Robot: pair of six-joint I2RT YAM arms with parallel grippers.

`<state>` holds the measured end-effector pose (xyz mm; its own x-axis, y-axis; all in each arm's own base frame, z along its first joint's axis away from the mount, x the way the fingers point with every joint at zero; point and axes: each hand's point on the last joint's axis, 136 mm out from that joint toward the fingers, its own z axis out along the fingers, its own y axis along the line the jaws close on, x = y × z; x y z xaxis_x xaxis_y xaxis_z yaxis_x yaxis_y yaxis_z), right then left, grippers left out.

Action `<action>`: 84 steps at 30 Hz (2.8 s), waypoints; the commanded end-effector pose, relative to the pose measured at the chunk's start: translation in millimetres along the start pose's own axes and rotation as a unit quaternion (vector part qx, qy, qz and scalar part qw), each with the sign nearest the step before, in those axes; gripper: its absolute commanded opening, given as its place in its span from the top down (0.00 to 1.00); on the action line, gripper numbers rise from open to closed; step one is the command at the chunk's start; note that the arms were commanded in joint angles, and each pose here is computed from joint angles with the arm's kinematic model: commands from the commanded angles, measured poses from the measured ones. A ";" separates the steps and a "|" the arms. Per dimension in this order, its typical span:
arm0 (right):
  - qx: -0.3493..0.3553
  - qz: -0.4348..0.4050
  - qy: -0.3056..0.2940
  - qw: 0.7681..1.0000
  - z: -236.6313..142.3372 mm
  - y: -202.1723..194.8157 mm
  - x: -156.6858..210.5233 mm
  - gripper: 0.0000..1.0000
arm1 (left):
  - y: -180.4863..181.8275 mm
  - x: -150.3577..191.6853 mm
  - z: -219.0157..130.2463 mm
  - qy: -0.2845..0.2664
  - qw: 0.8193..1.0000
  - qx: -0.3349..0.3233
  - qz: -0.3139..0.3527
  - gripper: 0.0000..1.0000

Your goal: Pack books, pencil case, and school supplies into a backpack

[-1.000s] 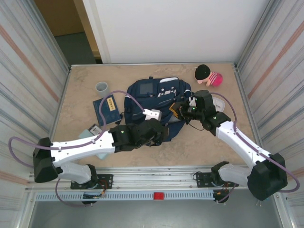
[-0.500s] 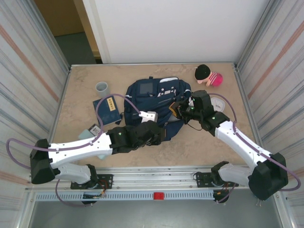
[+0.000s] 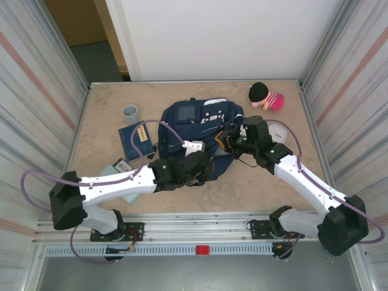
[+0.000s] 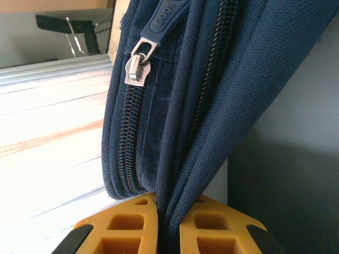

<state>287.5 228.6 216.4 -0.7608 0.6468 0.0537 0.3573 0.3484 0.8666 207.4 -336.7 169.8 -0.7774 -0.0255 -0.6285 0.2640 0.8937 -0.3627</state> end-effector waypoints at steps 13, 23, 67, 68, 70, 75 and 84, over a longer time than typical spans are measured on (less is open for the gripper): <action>-0.073 -0.037 0.000 0.997 -24.7 57.7 17.7 0.88 | 6.8 -20.8 9.4 -0.013 0.996 -0.089 0.006 0.72; -0.047 -0.068 0.013 0.996 -21.3 40.2 22.7 0.89 | -5.6 -27.1 9.4 0.006 0.998 -0.057 0.035 1.00; -0.099 -0.263 0.172 0.944 -28.8 52.2 35.1 0.92 | 0.0 -14.9 18.1 0.091 0.986 0.137 -0.005 0.91; -0.097 -0.266 0.175 0.943 -28.2 50.2 35.4 0.92 | -0.2 -15.6 17.6 0.088 0.986 0.138 -0.002 0.89; -0.099 -0.269 0.182 0.940 -28.4 49.4 37.7 0.92 | -0.3 -17.3 16.5 0.082 0.986 0.142 -0.002 0.85; -0.106 -0.272 0.188 0.938 -32.5 53.4 40.3 0.92 | 3.4 -16.1 16.2 0.072 0.986 0.151 -0.015 0.87; -0.087 -0.312 0.197 0.925 -31.4 37.2 40.2 0.92 | -3.5 -15.6 7.2 0.069 0.979 0.189 0.024 1.00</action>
<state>271.9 236.0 237.8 -0.9547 0.1742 -0.2412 -0.1181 0.5222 0.8446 216.1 -350.1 169.7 -0.8484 0.0978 -0.5202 0.4409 0.6743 -0.5924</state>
